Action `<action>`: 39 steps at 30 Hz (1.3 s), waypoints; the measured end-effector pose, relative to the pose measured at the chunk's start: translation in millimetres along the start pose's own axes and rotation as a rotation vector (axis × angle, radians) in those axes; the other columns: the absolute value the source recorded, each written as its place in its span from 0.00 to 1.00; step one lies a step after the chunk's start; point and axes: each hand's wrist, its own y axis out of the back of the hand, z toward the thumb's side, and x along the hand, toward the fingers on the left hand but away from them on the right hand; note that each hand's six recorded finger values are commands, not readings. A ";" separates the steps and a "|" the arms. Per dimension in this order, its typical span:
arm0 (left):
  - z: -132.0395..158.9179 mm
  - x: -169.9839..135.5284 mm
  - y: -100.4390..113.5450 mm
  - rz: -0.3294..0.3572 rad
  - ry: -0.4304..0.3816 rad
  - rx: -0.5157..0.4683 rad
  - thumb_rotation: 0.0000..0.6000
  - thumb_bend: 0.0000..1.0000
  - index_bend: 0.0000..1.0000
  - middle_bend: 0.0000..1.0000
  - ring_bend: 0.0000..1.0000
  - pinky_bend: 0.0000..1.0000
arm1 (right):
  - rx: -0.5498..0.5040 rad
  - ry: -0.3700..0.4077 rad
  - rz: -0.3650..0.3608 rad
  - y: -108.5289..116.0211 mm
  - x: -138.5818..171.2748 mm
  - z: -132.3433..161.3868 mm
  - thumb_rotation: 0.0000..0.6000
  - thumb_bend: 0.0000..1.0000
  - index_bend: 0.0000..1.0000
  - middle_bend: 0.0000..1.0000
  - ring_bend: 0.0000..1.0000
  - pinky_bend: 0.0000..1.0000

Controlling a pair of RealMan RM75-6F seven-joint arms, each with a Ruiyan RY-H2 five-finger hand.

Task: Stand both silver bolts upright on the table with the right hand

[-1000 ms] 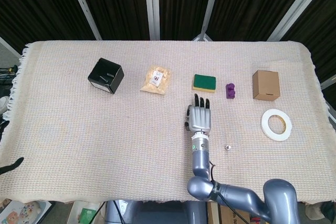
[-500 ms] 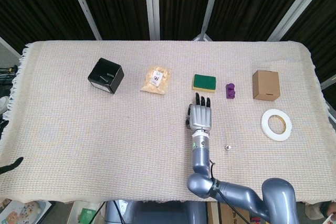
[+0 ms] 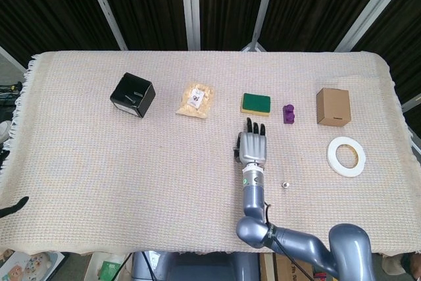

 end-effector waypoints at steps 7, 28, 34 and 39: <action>-0.8 0.3 0.6 0.006 -0.001 -0.003 1.00 0.12 0.12 0.07 0.00 0.15 | -0.001 0.004 0.005 -0.8 0.4 0.8 1.00 0.35 0.60 0.03 0.09 0.04; -1.4 1.0 1.8 0.011 -0.005 -0.008 1.00 0.12 0.12 0.07 0.00 0.15 | -0.033 0.030 0.009 6.9 7.5 6.3 1.00 0.39 0.66 0.05 0.10 0.05; -1.0 0.9 1.3 0.009 -0.005 -0.006 1.00 0.12 0.12 0.07 0.00 0.15 | -0.068 0.043 0.001 15.5 11.6 7.3 1.00 0.39 0.66 0.05 0.11 0.05; -0.7 0.4 0.9 0.006 -0.005 -0.004 1.00 0.12 0.12 0.07 0.00 0.15 | -0.081 0.041 -0.007 22.2 12.7 6.1 1.00 0.41 0.66 0.05 0.11 0.05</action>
